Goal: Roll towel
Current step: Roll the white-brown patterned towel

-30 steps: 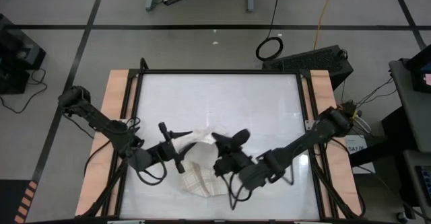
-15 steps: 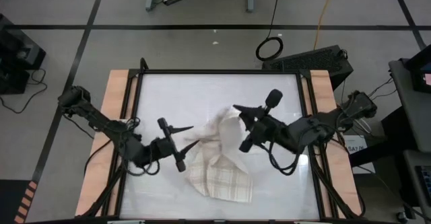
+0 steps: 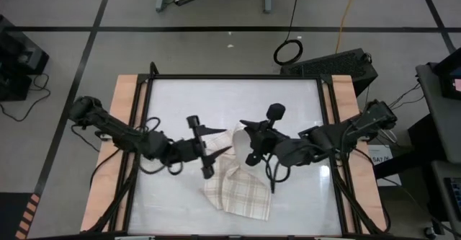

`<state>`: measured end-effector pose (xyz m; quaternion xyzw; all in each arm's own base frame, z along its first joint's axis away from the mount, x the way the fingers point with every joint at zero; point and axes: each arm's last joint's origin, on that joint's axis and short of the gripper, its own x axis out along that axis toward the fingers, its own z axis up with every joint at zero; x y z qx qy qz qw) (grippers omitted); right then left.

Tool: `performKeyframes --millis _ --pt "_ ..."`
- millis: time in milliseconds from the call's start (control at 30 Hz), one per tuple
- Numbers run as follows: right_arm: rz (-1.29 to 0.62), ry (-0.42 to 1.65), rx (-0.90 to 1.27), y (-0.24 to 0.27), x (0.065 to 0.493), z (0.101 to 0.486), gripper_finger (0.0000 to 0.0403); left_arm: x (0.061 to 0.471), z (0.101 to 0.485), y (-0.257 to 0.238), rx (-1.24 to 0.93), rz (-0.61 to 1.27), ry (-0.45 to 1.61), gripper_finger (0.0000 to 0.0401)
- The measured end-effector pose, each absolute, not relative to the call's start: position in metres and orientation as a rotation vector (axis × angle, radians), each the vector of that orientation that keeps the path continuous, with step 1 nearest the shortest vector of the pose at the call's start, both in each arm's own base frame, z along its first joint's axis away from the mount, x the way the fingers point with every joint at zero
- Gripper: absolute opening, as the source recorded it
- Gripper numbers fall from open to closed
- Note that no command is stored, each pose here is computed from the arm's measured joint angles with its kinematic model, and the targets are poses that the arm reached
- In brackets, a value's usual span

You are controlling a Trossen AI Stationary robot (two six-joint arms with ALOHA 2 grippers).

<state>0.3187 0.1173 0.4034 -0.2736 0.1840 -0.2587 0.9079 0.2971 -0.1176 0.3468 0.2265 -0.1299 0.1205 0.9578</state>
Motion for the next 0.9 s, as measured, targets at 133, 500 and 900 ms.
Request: performKeyframes --millis 133,500,900 --pt "-0.532 0.397 -0.582 0.119 0.323 0.398 0.0000 0.313 0.339 -0.119 0.506 0.335 -0.197 0.0235" --pt "-0.541 0.411 -0.592 0.117 0.325 0.396 0.0003 0.326 0.334 -0.107 0.541 0.446 -0.081 0.0080" --pt "-0.528 0.548 -0.544 0.120 0.311 0.376 0.0096 0.314 0.343 -0.103 0.635 0.551 0.009 0.0004"
